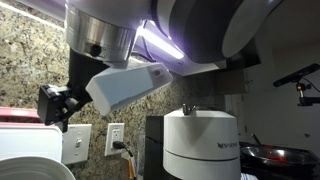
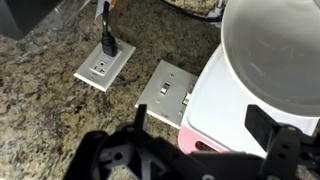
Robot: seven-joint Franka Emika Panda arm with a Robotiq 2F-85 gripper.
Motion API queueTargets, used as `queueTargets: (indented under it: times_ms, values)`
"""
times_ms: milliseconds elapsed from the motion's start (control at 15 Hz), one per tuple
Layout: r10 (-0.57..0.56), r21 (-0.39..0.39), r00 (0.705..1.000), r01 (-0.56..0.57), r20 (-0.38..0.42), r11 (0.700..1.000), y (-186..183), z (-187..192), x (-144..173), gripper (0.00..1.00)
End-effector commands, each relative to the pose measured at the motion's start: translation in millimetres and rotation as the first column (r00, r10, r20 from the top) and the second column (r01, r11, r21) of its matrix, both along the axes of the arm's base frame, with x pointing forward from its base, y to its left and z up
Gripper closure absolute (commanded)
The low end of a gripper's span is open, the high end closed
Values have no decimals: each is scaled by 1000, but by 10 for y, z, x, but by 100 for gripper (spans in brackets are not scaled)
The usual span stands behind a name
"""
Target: Turn off the light switch
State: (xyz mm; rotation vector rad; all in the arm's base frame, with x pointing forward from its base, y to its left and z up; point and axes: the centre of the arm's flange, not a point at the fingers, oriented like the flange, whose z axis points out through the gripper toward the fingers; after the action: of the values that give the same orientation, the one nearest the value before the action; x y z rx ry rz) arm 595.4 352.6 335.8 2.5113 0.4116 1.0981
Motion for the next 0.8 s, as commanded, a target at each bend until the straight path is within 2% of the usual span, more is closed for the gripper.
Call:
queueTargets:
  times_ms: [0,267,533,600,733]
  values:
    - [-65,85,997,67,-30,994,-74,48,252,0]
    - [-129,186,986,146,-103,972,-188,99,335,0]
    - [-135,281,964,198,-228,939,-232,137,394,0]
    - [-136,304,961,208,-241,930,-241,154,400,0]
    - [-145,310,970,201,-195,929,-261,176,400,0]
